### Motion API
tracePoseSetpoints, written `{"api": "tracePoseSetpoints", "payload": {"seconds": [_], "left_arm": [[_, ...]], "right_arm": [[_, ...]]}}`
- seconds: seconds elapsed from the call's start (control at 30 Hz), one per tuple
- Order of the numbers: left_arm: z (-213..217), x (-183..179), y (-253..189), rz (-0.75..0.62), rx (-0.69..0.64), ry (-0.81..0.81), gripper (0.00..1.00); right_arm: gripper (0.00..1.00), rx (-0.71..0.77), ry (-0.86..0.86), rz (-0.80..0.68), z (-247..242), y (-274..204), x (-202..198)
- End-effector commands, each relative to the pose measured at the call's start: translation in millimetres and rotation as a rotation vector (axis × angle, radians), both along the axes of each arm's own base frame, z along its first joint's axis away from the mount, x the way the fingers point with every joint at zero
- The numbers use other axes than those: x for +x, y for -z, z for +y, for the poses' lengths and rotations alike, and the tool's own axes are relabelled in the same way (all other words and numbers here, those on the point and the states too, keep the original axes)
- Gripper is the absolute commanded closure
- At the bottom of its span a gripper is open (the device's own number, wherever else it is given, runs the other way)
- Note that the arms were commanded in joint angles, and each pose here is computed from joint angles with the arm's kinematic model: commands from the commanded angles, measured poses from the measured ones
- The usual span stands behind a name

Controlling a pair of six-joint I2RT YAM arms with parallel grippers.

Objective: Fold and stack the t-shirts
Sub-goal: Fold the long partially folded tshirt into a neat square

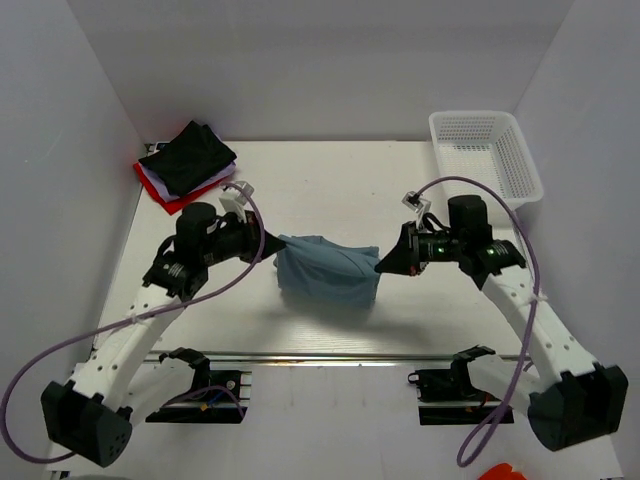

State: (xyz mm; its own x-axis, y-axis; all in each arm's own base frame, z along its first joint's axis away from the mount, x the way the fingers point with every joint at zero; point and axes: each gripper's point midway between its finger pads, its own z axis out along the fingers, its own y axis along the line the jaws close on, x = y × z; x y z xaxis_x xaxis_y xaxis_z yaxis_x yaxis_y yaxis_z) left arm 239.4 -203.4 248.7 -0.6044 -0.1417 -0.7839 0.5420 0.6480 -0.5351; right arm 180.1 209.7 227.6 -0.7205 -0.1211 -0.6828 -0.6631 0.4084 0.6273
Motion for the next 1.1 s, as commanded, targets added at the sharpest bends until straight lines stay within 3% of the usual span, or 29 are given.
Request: {"api": "tracePoseSetpoints", "payload": {"seconds": [0.0, 0.07, 0.2, 0.37, 0.47, 0.63, 0.77, 0.8, 0.83, 0.87, 0.9, 0.93, 1.0, 1.03, 1.07], "left_arm": [[13.1, 36.3, 19.4, 0.043, 0.048, -0.154, 1.00], [10.4, 52.8, 40.7, 0.105, 0.077, -0.181, 1.00], [1.6, 90.1, 62.5, 0.120, 0.090, -0.217, 1.00], [-0.5, 132.2, 73.2, 0.118, 0.123, -0.272, 1.00], [-0.8, 149.9, 90.1, 0.142, 0.154, -0.303, 1.00], [-2.0, 178.1, 118.7, 0.200, 0.190, -0.340, 1.00], [-6.1, 191.9, 144.8, 0.278, 0.199, -0.344, 1.00], [-7.2, 199.5, 142.5, 0.269, 0.199, -0.352, 1.00], [-2.3, 203.5, 153.8, 0.294, 0.217, -0.368, 1.00], [-2.9, 205.6, 156.4, 0.302, 0.222, -0.368, 0.91], [-2.3, 216.5, 149.4, 0.282, 0.224, -0.390, 0.64], [-1.9, 221.1, 148.2, 0.284, 0.231, -0.399, 0.43], [1.4, 230.8, 141.2, 0.287, 0.255, -0.431, 0.06], [1.0, 232.0, 136.6, 0.287, 0.255, -0.431, 0.00], [2.2, 235.0, 133.3, 0.270, 0.263, -0.433, 0.00]], "right_arm": [[1.00, -0.040, 0.090, 0.114, -0.8, 31.1, 30.1], [1.00, -0.052, 0.127, 0.151, -1.6, 40.6, 45.4], [1.00, -0.083, 0.220, 0.082, -8.4, 43.7, 87.4], [1.00, -0.140, 0.252, 0.171, -13.4, 71.9, 110.9], [1.00, -0.143, 0.291, 0.220, -15.3, 89.0, 125.7], [1.00, -0.237, 0.464, 0.196, -37.1, 116.5, 171.7], [1.00, -0.245, 0.497, 0.177, -39.8, 131.2, 198.4], [0.99, -0.244, 0.485, 0.177, -38.1, 132.8, 200.6], [0.80, -0.244, 0.481, 0.174, -36.2, 133.5, 210.6], [0.64, -0.245, 0.472, 0.162, -34.5, 136.9, 216.2], [0.18, -0.248, 0.479, 0.152, -34.5, 139.2, 223.7], [0.10, -0.246, 0.484, 0.126, -34.6, 132.6, 232.8], [0.10, -0.234, 0.469, 0.110, -29.8, 124.1, 241.7], [0.10, -0.235, 0.453, 0.099, -29.4, 119.6, 242.5], [0.10, -0.217, 0.438, 0.075, -26.4, 108.0, 245.8]]}}
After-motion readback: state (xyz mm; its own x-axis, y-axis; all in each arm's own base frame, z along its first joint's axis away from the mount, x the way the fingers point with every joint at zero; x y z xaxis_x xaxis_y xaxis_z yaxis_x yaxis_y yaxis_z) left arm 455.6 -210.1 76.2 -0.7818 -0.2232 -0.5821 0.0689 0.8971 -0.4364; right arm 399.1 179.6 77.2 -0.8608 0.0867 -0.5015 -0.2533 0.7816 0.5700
